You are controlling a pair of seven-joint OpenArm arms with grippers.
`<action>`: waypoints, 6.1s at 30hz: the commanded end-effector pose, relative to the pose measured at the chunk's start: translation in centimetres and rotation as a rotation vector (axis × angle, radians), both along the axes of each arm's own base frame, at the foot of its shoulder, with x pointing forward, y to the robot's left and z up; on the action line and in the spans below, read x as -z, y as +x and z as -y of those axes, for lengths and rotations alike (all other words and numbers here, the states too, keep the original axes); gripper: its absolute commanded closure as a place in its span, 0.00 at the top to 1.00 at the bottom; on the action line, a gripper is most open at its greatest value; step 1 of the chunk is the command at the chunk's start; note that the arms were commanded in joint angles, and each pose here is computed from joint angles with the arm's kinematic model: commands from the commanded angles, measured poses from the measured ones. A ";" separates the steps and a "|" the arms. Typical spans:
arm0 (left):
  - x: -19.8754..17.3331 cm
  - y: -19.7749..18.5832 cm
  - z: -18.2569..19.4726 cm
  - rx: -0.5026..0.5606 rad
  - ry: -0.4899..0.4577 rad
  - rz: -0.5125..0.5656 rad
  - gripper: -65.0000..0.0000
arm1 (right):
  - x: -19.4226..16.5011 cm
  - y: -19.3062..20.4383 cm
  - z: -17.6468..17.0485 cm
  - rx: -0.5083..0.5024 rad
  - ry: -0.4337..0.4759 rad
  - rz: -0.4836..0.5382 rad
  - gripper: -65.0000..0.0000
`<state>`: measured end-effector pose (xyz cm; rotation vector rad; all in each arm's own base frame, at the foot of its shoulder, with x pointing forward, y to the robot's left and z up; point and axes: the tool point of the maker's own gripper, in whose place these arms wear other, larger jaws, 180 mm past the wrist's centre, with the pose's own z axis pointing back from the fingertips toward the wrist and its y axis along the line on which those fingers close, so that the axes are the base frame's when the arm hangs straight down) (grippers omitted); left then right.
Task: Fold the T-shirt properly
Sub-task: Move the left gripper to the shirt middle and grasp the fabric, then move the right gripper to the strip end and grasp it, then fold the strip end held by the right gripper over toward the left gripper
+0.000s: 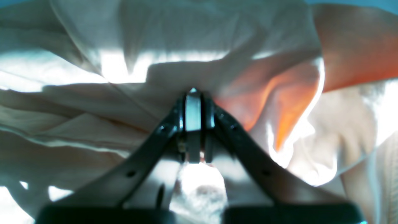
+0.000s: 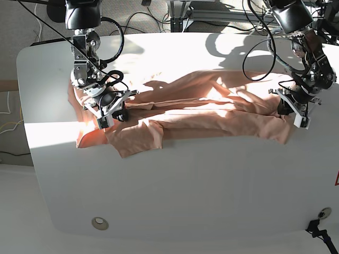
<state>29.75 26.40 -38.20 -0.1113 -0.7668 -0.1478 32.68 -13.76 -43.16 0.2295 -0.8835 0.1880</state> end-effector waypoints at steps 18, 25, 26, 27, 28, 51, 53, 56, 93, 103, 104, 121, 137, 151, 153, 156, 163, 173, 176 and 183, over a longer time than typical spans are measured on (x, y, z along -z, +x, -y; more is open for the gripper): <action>-5.0 1.7 20.4 0.375 -0.137 0.124 0.00 | 1.4 -1.0 1.1 0.004 -0.065 -0.076 0.00; -3.5 1.2 23.9 0.426 -0.208 0.074 0.00 | 1.4 -1.0 1.0 0.004 -0.063 -0.076 0.00; -3.4 1.2 24.0 0.428 -0.211 0.070 0.00 | 1.4 -1.0 1.0 0.002 -0.063 -0.076 0.00; -3.6 1.5 24.0 0.429 -0.212 0.075 0.00 | 1.4 -1.0 1.0 0.002 -0.063 -0.076 0.00; -3.7 1.6 24.0 0.430 -0.211 0.078 0.00 | 1.4 -1.0 0.9 0.002 -0.062 -0.076 0.00; -7.4 2.9 20.0 0.500 -0.111 0.191 0.20 | 1.4 -1.0 0.2 0.004 -0.043 -0.076 0.00; -7.1 3.1 17.7 0.465 -0.074 0.181 0.08 | 1.4 -1.0 0.1 0.002 -0.043 -0.076 0.00; -6.1 2.5 16.5 0.457 -0.032 0.147 0.00 | 1.5 -1.0 0.1 0.001 -0.043 -0.076 0.00; 0.3 3.6 15.8 0.405 -0.043 0.029 0.00 | -0.5 0.7 0.0 0.006 -0.044 -0.018 0.00; 5.8 1.9 15.4 0.371 -0.104 -0.091 0.00 | -11.4 3.6 0.2 0.024 -0.057 0.273 0.29; 5.9 1.8 15.4 0.371 -0.103 -0.093 0.00 | -11.8 3.6 1.1 0.062 -0.054 0.269 0.41; 5.8 1.9 13.0 0.364 -0.056 -0.099 0.00 | -6.7 -2.0 16.2 0.467 0.151 0.055 0.80; 5.7 1.8 13.1 0.365 -0.054 -0.095 0.00 | -3.1 -3.4 7.8 0.333 0.292 -0.046 0.79; 6.2 1.2 13.1 0.364 -0.057 -0.110 0.00 | -5.6 0.3 6.8 0.315 0.324 0.032 0.58; 6.2 1.2 13.1 0.364 -0.057 -0.110 0.00 | -6.1 0.8 7.1 0.308 0.314 0.047 0.49; 6.2 1.2 13.1 0.364 -0.057 -0.110 0.00 | -6.3 1.0 7.1 0.305 0.314 0.052 0.36; 6.2 1.2 13.1 0.364 -0.057 -0.110 0.00 | -5.3 0.0 6.7 0.301 0.318 0.011 0.00; 6.1 1.2 13.1 0.364 -0.056 -0.109 0.00 | -7.2 0.1 3.2 0.184 0.283 0.039 0.00; 6.2 1.2 13.1 0.364 -0.057 -0.110 0.00 | -8.8 -0.2 1.1 0.129 0.271 0.069 0.00; 6.2 1.2 13.3 0.365 -0.060 -0.110 0.00 | -11.1 -1.1 -7.0 -0.012 0.334 0.079 0.00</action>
